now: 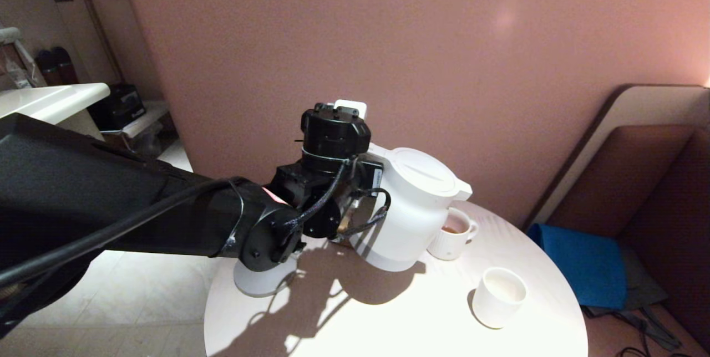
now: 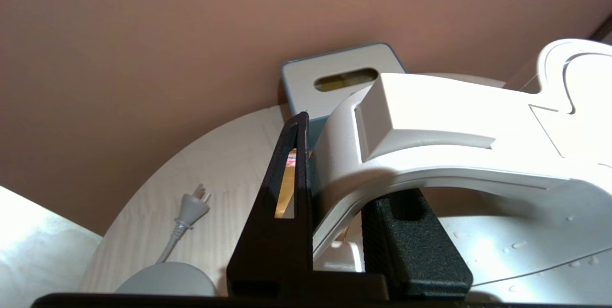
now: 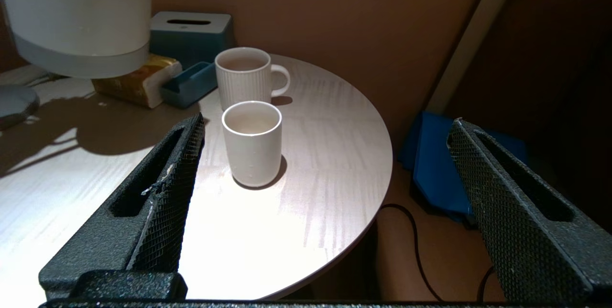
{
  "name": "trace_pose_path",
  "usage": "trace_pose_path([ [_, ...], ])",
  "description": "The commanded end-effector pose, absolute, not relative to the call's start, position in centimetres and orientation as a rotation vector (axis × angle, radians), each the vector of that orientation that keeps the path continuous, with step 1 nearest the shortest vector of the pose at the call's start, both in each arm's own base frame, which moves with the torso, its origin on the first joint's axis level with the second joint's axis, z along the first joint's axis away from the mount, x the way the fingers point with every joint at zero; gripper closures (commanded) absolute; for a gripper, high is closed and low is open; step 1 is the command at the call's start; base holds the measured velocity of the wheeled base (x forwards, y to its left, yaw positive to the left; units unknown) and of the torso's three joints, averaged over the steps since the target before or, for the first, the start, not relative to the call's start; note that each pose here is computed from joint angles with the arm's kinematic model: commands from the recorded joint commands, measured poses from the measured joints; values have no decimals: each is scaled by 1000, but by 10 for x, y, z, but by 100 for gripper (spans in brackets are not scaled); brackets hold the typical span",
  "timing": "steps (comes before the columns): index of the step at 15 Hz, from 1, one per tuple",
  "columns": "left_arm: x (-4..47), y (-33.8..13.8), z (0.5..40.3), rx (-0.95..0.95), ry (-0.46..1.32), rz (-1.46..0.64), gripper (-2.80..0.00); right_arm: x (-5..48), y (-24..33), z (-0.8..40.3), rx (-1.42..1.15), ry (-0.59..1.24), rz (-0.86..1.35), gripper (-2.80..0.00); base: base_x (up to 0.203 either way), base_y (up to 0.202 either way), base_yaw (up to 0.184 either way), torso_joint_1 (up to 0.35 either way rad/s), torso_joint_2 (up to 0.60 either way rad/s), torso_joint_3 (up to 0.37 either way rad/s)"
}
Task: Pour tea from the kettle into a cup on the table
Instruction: Pour water into the cup
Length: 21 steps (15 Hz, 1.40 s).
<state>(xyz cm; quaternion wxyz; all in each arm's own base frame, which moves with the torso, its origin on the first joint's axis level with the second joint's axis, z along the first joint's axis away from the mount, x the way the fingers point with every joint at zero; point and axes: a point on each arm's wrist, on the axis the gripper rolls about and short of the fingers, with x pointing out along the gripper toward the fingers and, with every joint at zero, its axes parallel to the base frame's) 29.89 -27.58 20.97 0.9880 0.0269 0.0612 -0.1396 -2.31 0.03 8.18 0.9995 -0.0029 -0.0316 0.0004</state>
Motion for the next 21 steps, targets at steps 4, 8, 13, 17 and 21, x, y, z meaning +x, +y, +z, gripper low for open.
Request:
trace_pose_path([
  [4, 306, -299, 208, 117, 118, -295, 0, -23, 0, 82, -7, -63, 1, -280, 0, 0, 0, 0, 0, 0],
  [8, 304, -327, 199, 163, 104, -317, 0, -23, 0, 82, -7, -63, 1, -280, 0, 0, 0, 0, 0, 0],
  [13, 297, -348, 196, 203, 84, -361, 0, -23, 0, 82, -7, -63, 1, -280, 0, 0, 0, 0, 0, 0],
  [17, 293, -350, 196, 248, 74, -372, 0, -23, 0, 82, -7, -63, 1, -280, 0, 0, 0, 0, 0, 0],
  [21, 289, -356, 194, 305, 66, -390, 0, -23, 0, 82, -7, -63, 1, -280, 0, 0, 0, 0, 0, 0],
])
